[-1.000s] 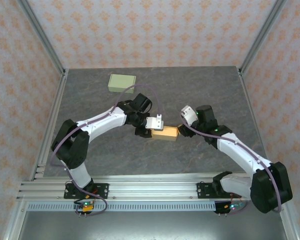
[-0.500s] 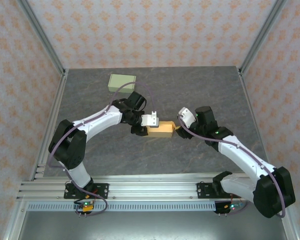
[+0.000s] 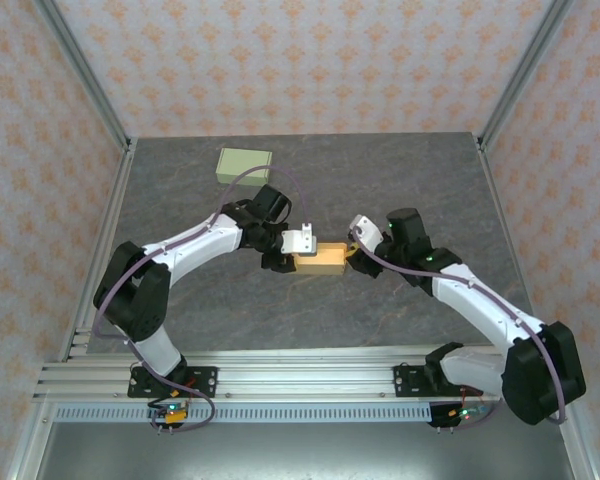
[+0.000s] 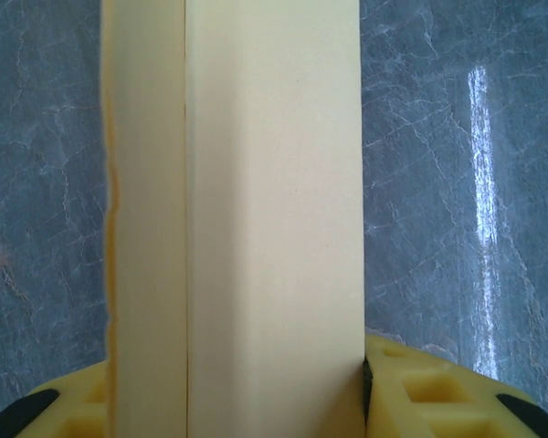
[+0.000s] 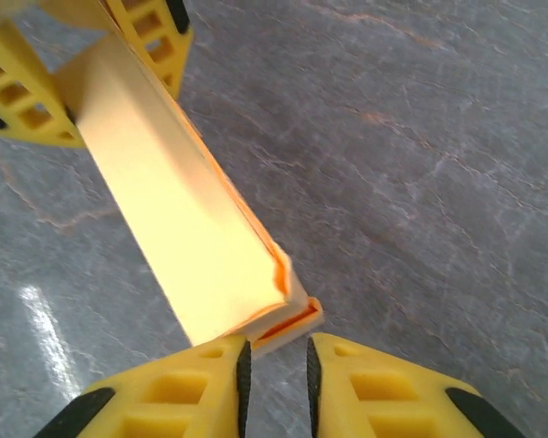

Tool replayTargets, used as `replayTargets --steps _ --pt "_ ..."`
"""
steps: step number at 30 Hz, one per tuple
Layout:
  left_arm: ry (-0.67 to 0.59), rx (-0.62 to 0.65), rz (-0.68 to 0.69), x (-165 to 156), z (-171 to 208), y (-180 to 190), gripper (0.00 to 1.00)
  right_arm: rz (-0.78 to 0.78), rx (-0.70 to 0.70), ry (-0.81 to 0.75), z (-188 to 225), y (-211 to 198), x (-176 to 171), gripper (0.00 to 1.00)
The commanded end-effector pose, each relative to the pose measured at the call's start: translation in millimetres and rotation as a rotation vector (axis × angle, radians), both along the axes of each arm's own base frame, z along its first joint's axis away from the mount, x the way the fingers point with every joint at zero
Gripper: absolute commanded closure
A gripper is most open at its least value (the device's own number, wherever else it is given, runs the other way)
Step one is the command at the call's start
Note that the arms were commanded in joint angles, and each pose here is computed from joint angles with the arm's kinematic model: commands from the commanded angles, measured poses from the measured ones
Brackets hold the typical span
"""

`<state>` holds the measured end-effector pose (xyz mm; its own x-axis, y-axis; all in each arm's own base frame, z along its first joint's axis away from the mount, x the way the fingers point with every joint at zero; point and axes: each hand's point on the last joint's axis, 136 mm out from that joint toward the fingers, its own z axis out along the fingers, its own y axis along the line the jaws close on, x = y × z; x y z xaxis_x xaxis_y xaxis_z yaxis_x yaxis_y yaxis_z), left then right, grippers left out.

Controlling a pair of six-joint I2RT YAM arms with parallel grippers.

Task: Fold the paper box

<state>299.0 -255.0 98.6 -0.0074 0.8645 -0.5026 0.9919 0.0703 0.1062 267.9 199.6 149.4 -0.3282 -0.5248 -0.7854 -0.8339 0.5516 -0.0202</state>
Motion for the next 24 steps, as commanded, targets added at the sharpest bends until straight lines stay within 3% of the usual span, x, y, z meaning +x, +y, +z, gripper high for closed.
replayTargets --steps 1,10,14,17,21,24 --pt "0.079 0.109 0.041 -14 -29 24 0.60 0.036 0.079 -0.026 24 9 -4 0.68" --pt "0.080 0.079 0.040 -15 -27 22 0.60 -0.011 0.019 -0.015 6 5 12 0.67" --pt "0.080 0.063 0.057 -11 -27 18 0.60 -0.005 0.160 0.043 31 22 11 0.64" --pt "0.095 0.037 0.092 -6 -29 12 0.60 -0.079 0.268 0.176 45 30 13 0.57" --pt "0.093 0.034 0.133 2 -29 11 0.60 -0.277 0.293 0.322 33 22 22 0.60" --pt "0.093 0.030 0.138 3 -28 10 0.59 -0.393 0.268 0.344 22 7 24 0.59"
